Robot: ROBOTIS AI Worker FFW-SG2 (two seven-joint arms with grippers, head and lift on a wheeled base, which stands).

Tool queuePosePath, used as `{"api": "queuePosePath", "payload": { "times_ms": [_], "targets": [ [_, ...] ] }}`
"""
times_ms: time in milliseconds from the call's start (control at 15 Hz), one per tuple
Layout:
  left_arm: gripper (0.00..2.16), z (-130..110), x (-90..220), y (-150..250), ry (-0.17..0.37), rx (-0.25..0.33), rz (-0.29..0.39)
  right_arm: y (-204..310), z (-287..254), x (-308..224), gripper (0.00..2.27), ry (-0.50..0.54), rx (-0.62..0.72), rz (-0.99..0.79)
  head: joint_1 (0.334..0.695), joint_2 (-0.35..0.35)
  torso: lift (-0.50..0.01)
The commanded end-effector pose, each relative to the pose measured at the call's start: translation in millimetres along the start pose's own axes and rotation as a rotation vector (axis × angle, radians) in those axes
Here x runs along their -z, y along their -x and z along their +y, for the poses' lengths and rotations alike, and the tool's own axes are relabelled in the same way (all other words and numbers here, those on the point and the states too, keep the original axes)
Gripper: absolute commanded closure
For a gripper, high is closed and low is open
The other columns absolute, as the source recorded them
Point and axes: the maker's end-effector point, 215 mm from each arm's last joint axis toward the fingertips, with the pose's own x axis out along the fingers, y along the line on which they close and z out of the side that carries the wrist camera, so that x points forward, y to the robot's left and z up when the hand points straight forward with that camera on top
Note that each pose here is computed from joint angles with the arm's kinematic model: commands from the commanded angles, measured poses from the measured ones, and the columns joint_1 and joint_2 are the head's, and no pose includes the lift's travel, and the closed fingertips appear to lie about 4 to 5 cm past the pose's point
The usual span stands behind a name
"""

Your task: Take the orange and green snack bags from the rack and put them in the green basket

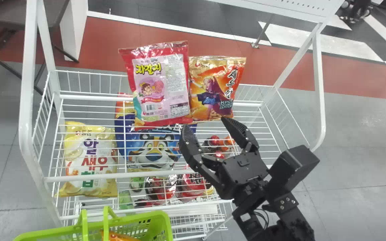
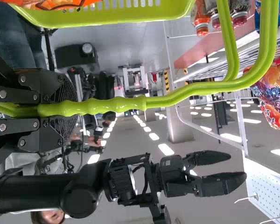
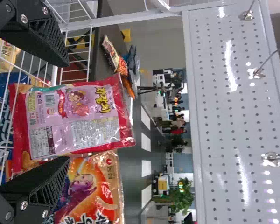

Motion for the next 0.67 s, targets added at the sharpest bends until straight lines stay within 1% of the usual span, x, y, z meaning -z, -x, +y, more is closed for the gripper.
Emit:
{"api": "queuePosePath", "payload": {
  "times_ms": [0, 600],
  "targets": [
    [2.00, -0.2, 0.0, 0.9, 0.001, -0.001, -0.001, 2.5, 3.1, -4.3, 0.11, 0.000, -0.004, -0.015, 0.695, -0.349, 0.000],
    [2.00, -1.9, 1.4, 3.1, 0.003, 0.002, -0.006, 7.1, 5.1, -0.9, 0.11, 0.002, -0.005, -0.005, 0.695, -0.344, 0.000]
  ]
}}
